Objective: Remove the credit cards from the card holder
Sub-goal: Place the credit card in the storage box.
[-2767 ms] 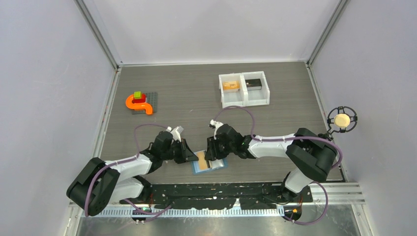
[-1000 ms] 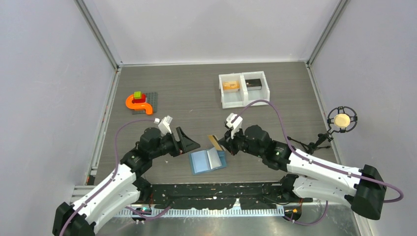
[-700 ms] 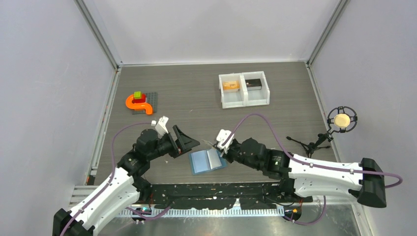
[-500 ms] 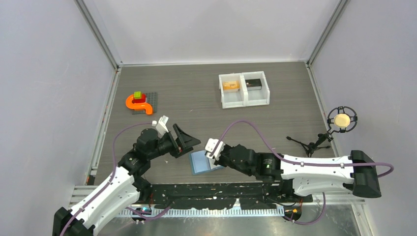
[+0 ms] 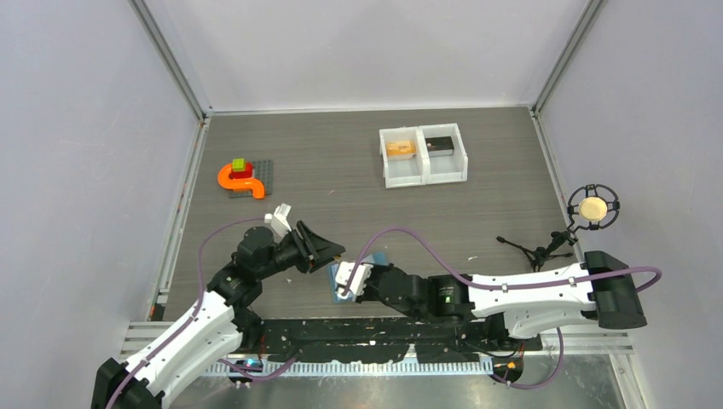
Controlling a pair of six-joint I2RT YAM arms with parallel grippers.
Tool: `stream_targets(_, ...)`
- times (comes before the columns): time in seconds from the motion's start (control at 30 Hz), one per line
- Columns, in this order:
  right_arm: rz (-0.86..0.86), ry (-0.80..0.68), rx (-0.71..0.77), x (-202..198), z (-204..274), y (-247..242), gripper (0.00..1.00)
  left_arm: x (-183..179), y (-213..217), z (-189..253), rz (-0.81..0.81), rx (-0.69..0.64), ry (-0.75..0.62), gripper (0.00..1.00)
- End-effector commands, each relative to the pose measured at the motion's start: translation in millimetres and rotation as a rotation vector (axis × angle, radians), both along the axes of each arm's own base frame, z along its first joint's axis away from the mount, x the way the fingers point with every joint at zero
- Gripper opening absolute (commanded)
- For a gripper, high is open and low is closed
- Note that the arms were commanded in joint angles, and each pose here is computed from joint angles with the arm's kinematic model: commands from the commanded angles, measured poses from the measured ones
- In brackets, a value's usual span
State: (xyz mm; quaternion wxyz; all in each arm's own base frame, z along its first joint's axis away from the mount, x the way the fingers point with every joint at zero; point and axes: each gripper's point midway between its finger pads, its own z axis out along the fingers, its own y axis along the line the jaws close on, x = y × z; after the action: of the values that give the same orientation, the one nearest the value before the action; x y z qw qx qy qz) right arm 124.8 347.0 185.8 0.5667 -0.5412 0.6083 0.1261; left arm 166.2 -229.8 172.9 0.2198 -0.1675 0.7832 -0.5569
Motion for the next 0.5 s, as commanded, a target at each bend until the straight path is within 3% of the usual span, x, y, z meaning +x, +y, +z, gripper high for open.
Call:
stream_targets(0.0, -0.021, -0.04, 0.05, 2.6, 21.6, 8.9, 0.1, -2.2, -4.4, 20.4, -0.015, -0.083, -0.046, 0.32)
stream_targets(0.13, -0.026, -0.042, 0.024, 2.3, 12.6, 7.6, 0.16, -3.2, -4.6, 21.8, -0.012, -0.119, -0.047, 0.14)
stream_targets(0.23, -0.021, -0.033, 0.024, 0.7, 8.5, 6.6, 0.25, -3.8, -4.3, 22.2, -0.013, -0.12, -0.055, 0.0)
stream_targets(0.47, 0.019, 0.052, 0.063, -11.7, 4.4, 1.1, 0.45, -0.6, -5.1, 23.6, -0.038, -0.075, -0.162, 0.0)
